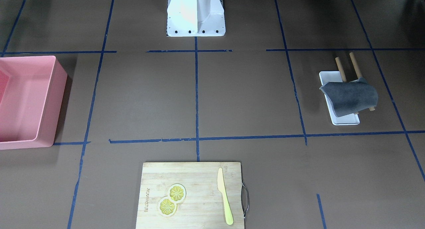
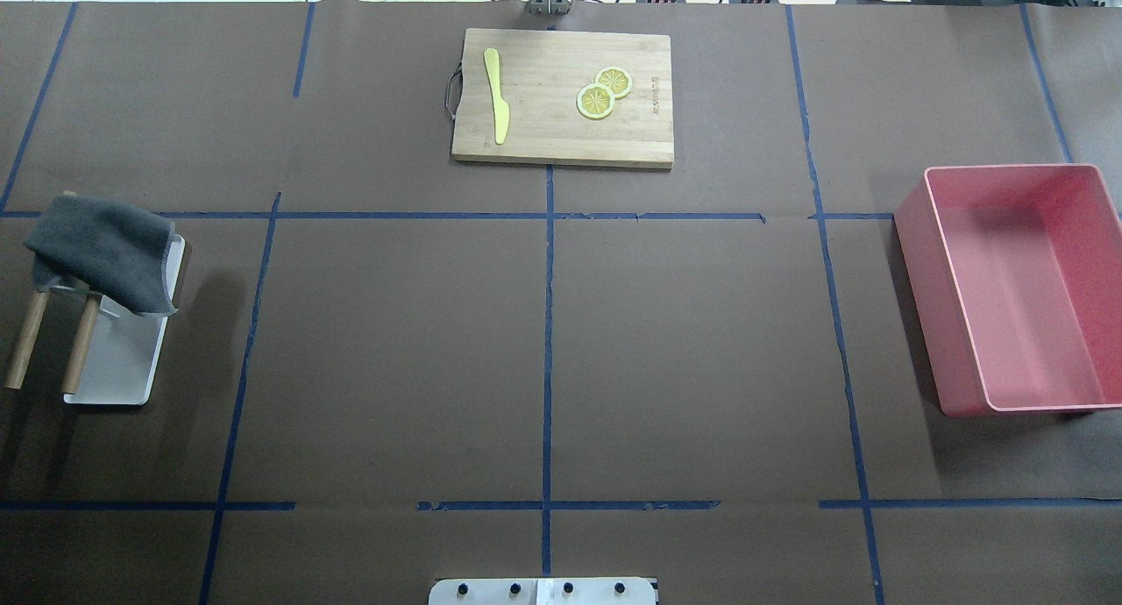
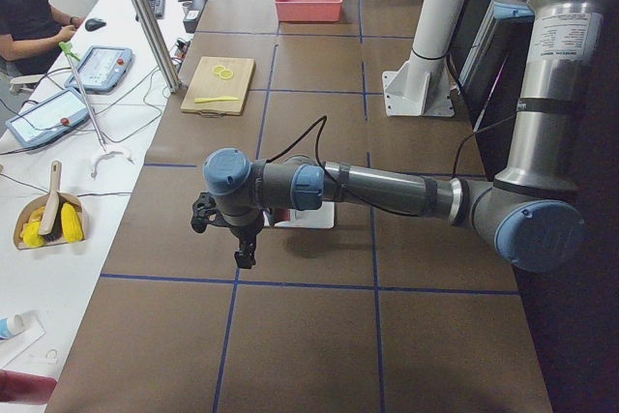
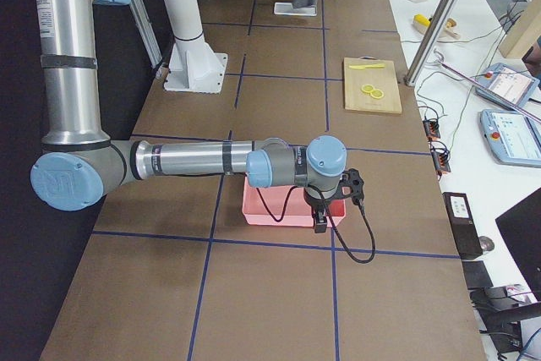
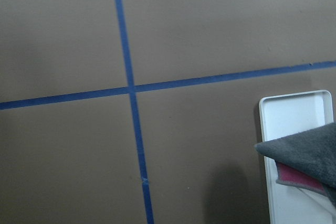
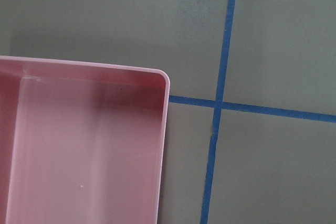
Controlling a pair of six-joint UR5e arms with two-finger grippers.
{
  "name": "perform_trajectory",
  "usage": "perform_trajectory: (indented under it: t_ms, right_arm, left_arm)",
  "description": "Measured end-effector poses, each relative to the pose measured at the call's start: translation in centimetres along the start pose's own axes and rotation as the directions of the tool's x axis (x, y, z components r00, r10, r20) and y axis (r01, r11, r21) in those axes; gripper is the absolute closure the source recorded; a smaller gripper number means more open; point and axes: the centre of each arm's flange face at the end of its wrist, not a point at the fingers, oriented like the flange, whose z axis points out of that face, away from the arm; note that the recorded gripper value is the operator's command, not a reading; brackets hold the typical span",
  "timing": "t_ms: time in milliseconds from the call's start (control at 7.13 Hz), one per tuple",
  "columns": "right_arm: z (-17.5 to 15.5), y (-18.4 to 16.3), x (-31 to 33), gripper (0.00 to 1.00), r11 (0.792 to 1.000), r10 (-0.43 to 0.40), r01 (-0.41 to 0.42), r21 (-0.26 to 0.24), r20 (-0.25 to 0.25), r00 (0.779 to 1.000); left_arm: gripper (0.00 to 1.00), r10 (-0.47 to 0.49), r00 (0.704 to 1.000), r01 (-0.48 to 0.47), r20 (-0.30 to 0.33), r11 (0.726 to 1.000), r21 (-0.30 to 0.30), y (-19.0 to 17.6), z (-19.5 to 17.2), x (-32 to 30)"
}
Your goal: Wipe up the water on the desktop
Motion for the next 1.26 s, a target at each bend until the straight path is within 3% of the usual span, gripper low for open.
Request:
perform_trajectory:
  t_ms: [1262]
  right_arm:
    - [1.0,1.9,0.9,0.00,0.999,0.026,-0.026,-0.023,0.022,0.999]
  left_arm:
    - [0.00,0.030,1.000,-0.030,-0.002,1.000,0.009,1.2,0.0,1.1]
